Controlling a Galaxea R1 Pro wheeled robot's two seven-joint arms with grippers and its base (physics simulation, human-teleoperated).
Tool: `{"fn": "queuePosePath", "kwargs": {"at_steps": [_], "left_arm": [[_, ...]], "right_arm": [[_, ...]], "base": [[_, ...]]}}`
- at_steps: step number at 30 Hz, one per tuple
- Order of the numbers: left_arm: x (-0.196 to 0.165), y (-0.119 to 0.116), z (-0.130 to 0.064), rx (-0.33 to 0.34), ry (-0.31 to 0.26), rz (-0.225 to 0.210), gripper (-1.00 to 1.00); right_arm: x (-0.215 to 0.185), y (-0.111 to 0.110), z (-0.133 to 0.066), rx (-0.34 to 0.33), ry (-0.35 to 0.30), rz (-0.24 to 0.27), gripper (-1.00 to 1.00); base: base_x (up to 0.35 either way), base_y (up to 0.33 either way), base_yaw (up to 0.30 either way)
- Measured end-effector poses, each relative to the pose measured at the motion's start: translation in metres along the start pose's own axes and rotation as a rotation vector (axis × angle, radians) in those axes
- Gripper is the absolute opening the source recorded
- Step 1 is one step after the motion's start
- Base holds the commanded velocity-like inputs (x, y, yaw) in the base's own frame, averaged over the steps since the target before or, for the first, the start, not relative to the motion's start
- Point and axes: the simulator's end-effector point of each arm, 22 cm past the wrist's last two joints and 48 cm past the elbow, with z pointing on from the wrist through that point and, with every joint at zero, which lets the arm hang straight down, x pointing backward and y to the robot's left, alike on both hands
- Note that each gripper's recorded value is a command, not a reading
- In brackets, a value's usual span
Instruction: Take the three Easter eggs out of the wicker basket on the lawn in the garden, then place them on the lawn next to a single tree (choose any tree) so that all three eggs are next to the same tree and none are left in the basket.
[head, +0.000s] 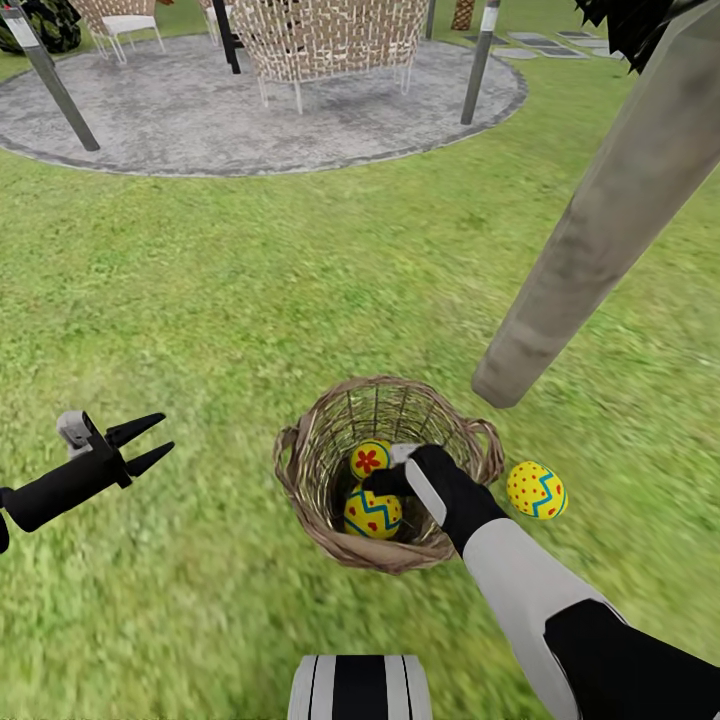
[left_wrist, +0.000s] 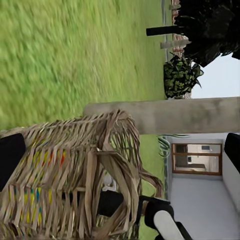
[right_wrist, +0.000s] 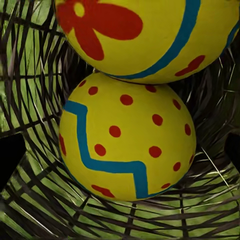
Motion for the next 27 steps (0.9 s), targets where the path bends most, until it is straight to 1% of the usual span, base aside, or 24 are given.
{"fn": "queuePosePath", "kwargs": {"at_steps": [3,8,10,13,22,23,25,27], "left_arm": [[0.001,0.001,-0.002,-0.005,0.003,0.0,1.0],[0.002,0.004,-0.004,-0.011,0.004,-0.001,1.0],[0.004,0.009,-0.002,-0.018,0.008,-0.006,1.0],[0.004,0.011,-0.002,-0.02,0.009,-0.008,1.0],[0.005,0.013,-0.001,-0.023,0.011,-0.011,1.0],[0.005,0.016,-0.001,-0.026,0.012,-0.013,1.0],[0.005,0.015,-0.001,-0.025,0.012,-0.013,1.0],[0.005,0.015,-0.001,-0.025,0.012,-0.013,1.0]], "right_arm": [[0.003,0.002,0.0,-0.003,0.016,-0.007,1.0],[0.012,0.001,0.001,-0.006,0.055,0.016,1.0],[0.019,0.0,0.006,-0.01,0.08,0.027,1.0],[0.025,0.001,0.007,-0.02,0.102,0.039,1.0],[0.032,0.012,0.005,-0.064,0.144,0.067,1.0],[0.038,0.013,0.005,-0.068,0.176,0.062,1.0],[0.034,0.015,0.003,-0.07,0.166,0.057,1.0],[0.028,0.016,0.001,-0.067,0.15,0.042,1.0]], "base": [[0.0,0.0,0.0],[0.0,0.0,0.0],[0.0,0.0,0.0],[0.0,0.0,0.0],[0.0,0.0,0.0],[0.0,0.0,0.0],[0.0,0.0,0.0],[0.0,0.0,0.0]]}}
